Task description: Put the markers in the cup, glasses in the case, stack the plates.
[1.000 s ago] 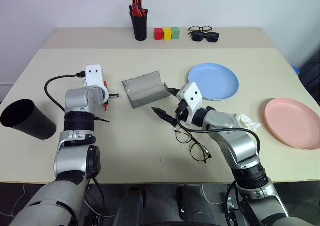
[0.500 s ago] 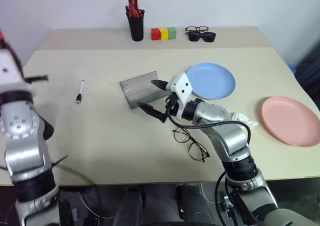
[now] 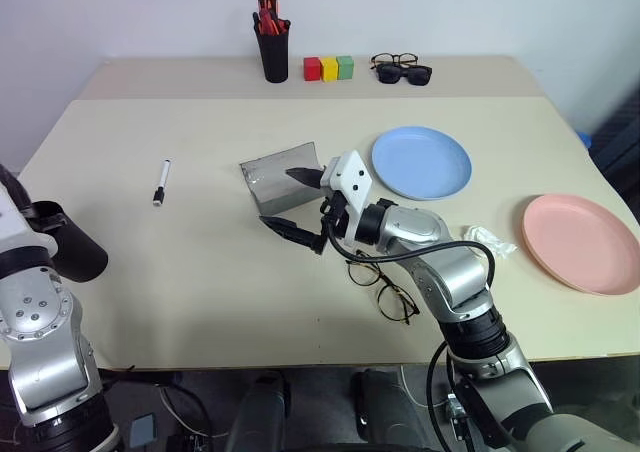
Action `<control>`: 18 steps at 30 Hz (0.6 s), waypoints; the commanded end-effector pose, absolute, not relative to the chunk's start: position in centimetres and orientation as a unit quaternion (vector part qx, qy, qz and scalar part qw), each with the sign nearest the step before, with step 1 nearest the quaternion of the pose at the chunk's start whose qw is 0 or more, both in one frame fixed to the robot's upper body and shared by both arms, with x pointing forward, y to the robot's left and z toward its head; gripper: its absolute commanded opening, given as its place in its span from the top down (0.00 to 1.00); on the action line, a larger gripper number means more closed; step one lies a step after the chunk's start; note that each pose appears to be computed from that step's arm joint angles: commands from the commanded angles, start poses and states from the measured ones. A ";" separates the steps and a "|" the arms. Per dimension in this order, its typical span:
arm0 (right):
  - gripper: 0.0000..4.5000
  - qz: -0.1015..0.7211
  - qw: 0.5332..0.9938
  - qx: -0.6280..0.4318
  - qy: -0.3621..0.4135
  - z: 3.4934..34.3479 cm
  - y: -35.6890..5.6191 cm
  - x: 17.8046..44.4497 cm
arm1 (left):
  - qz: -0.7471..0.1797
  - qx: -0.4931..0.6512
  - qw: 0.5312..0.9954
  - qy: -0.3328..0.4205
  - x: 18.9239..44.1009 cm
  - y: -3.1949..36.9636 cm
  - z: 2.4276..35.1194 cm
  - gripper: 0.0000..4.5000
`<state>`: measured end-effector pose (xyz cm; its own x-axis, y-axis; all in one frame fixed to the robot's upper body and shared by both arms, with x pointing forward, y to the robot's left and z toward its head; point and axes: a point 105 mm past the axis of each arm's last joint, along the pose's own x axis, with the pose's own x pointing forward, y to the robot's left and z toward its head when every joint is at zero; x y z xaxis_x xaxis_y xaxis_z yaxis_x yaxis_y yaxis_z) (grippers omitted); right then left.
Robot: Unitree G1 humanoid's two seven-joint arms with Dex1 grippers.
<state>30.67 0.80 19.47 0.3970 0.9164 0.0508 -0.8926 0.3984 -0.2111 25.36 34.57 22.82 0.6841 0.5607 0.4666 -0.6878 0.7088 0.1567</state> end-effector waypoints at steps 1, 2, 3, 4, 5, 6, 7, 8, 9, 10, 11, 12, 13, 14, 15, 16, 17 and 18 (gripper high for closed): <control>0.00 0.543 0.829 -0.076 -0.106 20.8 0.9 30.3 | 0.339 0.164 0.895 -0.238 25.7 33.6 25.0 0.30; 0.00 0.541 0.831 -0.077 -0.105 20.8 0.8 30.3 | 0.333 0.161 0.897 -0.244 26.1 33.2 25.4 0.30; 0.00 0.540 0.831 -0.077 -0.105 20.8 0.7 30.4 | 0.329 0.158 0.898 -0.246 26.4 33.0 25.7 0.30; 0.00 0.538 0.833 -0.078 -0.105 20.7 0.7 30.4 | 0.311 0.151 0.903 -0.254 27.1 32.2 26.2 0.30; 0.00 0.534 0.836 -0.078 -0.103 20.7 0.5 30.6 | 0.267 0.126 0.923 -0.246 29.1 30.4 26.5 0.30; 0.00 0.531 0.837 -0.078 -0.103 20.6 0.4 30.7 | 0.234 0.111 0.936 -0.238 30.5 29.0 26.8 0.30; 0.00 0.529 0.839 -0.079 -0.102 20.6 0.4 30.7 | 0.205 0.103 0.952 -0.200 32.2 27.8 26.2 0.24; 0.00 0.528 0.839 -0.079 -0.102 20.6 0.4 30.8 | 0.191 0.101 0.961 -0.171 33.2 27.1 25.7 0.17; 0.00 0.527 0.840 -0.079 -0.102 20.6 0.4 30.8 | 0.192 0.074 0.972 -0.113 34.9 26.9 24.4 0.10; 0.00 0.526 0.841 -0.079 -0.101 20.5 0.4 30.8 | 0.189 0.082 0.978 -0.031 36.7 26.4 22.4 0.01; 0.00 0.526 0.841 -0.079 -0.100 20.4 0.5 30.8 | 0.213 0.069 0.975 0.016 37.8 26.9 21.4 0.01; 0.00 0.526 0.841 -0.079 -0.098 20.3 0.4 30.7 | 0.217 0.039 0.973 0.069 38.8 27.1 19.9 0.01; 0.00 0.525 0.842 -0.079 -0.098 20.2 0.4 30.7 | 0.215 0.034 0.969 0.116 39.5 27.3 18.7 0.01; 0.00 0.524 0.842 -0.080 -0.097 20.1 0.5 30.7 | 0.218 0.041 0.965 0.140 40.1 27.7 18.2 0.01; 0.00 0.524 0.842 -0.080 -0.097 20.1 0.5 30.7 | 0.225 0.040 0.962 0.152 40.4 28.2 17.8 0.01; 0.00 0.523 0.843 -0.079 -0.097 20.1 0.5 30.6 | 0.227 0.021 0.960 0.162 40.6 28.6 17.3 0.01; 0.00 0.522 0.844 -0.079 -0.097 20.1 0.4 30.6 | 0.221 -0.004 0.958 0.183 40.9 28.8 16.6 0.01; 0.00 0.519 0.845 -0.079 -0.097 20.0 0.3 30.6 | 0.223 -0.027 0.955 0.196 41.2 29.3 15.9 0.01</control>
